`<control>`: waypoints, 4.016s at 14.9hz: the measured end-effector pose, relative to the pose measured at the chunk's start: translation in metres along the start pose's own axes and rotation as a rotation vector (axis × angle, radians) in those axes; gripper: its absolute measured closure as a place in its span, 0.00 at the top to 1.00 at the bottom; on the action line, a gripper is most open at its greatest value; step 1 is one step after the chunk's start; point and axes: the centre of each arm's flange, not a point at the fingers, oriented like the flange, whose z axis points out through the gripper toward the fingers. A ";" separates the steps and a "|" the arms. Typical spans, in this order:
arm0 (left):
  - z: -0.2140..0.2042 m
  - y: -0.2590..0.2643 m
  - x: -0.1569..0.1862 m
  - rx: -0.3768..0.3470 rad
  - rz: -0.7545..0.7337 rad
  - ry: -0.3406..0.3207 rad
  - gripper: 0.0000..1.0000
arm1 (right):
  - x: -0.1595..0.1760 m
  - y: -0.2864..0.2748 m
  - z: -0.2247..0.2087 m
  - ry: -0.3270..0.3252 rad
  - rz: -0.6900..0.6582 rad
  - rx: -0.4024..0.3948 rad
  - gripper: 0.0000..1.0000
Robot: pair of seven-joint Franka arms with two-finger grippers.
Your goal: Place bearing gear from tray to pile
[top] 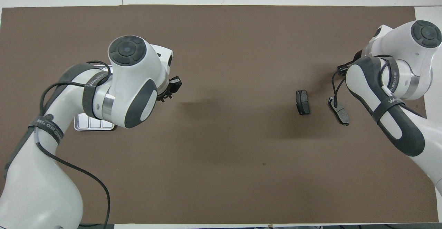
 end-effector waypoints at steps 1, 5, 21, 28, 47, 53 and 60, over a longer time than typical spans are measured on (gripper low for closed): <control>0.000 0.011 -0.014 0.001 -0.015 0.002 0.23 | -0.001 0.000 0.002 -0.003 0.000 0.001 0.36; 0.004 0.048 -0.062 -0.047 -0.069 0.027 0.23 | -0.005 -0.001 0.009 -0.007 0.000 0.002 0.36; 0.057 0.102 -0.084 -0.158 -0.112 0.059 0.23 | -0.004 -0.013 -0.013 0.010 0.021 0.004 0.80; 0.075 0.103 -0.082 -0.138 -0.114 0.053 0.23 | 0.007 -0.051 -0.064 0.028 0.050 0.007 0.80; 0.030 0.080 -0.051 -0.114 -0.171 0.050 1.00 | 0.017 -0.107 -0.058 0.010 0.125 0.018 0.80; -0.050 -0.016 0.027 -0.106 -0.135 0.041 1.00 | 0.014 -0.301 -0.073 -0.011 0.308 0.004 0.80; -0.087 -0.141 0.109 -0.093 0.050 0.031 1.00 | -0.010 -0.431 -0.083 0.032 0.415 0.008 0.79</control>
